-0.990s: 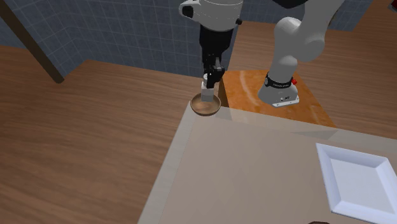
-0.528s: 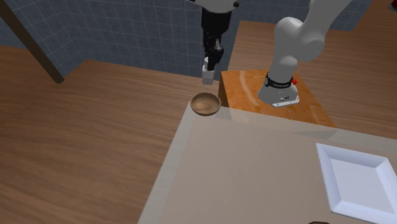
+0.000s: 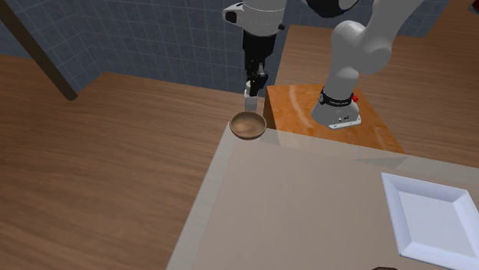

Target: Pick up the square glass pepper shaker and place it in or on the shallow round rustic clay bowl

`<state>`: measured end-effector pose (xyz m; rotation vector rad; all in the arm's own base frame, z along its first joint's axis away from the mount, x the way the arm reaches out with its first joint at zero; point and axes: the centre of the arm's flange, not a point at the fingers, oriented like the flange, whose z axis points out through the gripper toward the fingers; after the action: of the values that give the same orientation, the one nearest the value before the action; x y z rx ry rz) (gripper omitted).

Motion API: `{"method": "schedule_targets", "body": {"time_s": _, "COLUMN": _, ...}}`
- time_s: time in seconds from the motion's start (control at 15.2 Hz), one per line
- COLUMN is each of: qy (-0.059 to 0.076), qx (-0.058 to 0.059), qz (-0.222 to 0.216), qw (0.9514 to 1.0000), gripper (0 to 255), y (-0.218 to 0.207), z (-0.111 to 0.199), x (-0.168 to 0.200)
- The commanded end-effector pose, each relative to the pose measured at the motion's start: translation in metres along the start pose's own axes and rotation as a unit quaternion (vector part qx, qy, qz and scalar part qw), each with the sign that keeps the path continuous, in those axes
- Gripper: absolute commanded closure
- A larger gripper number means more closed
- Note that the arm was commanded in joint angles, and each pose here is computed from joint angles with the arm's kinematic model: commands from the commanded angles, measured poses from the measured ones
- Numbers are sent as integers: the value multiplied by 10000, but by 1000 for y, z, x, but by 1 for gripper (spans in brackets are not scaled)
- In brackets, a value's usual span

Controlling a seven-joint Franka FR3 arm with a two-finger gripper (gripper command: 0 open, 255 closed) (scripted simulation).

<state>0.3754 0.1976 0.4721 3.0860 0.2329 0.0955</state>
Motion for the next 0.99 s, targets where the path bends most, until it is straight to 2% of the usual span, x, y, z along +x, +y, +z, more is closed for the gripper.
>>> {"method": "schedule_targets", "body": {"time_s": 0.0, "qy": 3, "qx": 0, "qz": 0, "qw": 10000, "gripper": 255, "y": -1, "z": 10, "x": 0}}
{"method": "schedule_targets", "body": {"time_s": 0.59, "qy": 3, "qx": 0, "qz": 0, "qw": 10000, "gripper": 255, "y": -4, "z": 59, "x": -3}}
{"method": "schedule_targets", "body": {"time_s": 0.92, "qy": 3, "qx": 0, "qz": 0, "qw": 10000, "gripper": 255, "y": -4, "z": 59, "x": -3}}
